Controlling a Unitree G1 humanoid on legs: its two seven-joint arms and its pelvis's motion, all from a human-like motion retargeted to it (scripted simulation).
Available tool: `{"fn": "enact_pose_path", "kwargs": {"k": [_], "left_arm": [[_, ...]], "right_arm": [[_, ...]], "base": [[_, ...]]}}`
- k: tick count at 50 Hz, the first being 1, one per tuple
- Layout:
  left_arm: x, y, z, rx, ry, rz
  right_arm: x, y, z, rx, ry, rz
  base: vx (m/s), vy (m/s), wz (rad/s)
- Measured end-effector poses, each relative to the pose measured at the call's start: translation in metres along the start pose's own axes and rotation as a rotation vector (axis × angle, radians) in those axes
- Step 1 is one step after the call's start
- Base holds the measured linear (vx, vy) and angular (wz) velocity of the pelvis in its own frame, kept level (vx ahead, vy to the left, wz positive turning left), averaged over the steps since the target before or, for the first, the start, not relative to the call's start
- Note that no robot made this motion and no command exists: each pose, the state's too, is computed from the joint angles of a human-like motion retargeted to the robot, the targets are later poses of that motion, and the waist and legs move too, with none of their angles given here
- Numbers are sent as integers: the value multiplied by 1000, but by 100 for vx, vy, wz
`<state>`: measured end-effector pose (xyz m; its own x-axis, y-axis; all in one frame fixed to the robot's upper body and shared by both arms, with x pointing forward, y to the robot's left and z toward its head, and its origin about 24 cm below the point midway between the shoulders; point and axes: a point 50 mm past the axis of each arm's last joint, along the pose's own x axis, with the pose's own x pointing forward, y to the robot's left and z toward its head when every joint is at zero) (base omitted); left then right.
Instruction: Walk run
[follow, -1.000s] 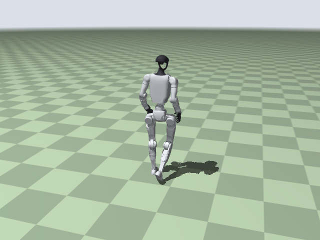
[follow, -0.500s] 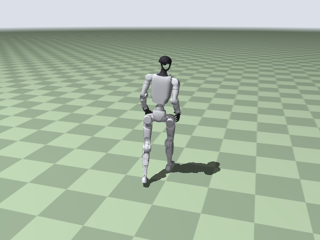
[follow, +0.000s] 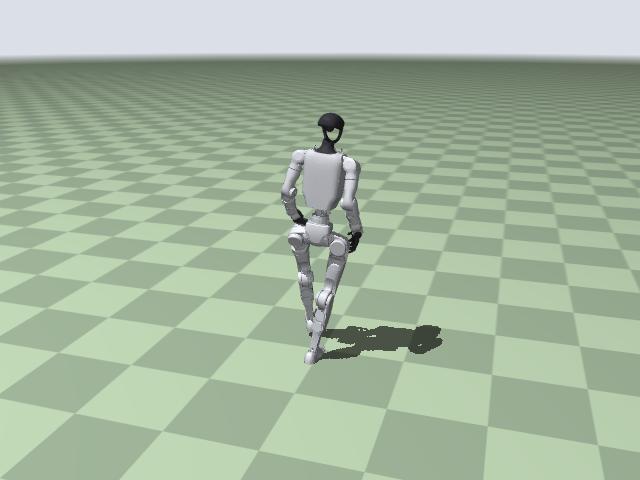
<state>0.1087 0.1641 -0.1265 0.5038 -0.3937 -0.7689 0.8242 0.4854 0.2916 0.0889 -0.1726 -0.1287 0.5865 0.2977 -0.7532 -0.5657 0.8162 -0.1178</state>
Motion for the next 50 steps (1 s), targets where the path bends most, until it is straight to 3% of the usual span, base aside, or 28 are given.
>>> {"fn": "enact_pose_path", "kwargs": {"k": [12,16,23,34,50], "left_arm": [[-1,10,0,-80,-16,68],[1,7,-2,-140,13,-26],[-3,13,-13,-33,85,-58],[-4,-9,-19,-112,100,-128],[-5,-21,-27,-130,147,-222]], "right_arm": [[2,8,-6,-29,69,78],[6,11,-1,-46,70,65],[11,-4,20,-328,12,-13],[3,-8,30,-137,-152,-206],[5,-4,27,-67,-103,-162]], "base": [[80,-16,-55],[90,-8,-27],[67,-9,-40],[65,-11,63],[74,-33,48]]}}
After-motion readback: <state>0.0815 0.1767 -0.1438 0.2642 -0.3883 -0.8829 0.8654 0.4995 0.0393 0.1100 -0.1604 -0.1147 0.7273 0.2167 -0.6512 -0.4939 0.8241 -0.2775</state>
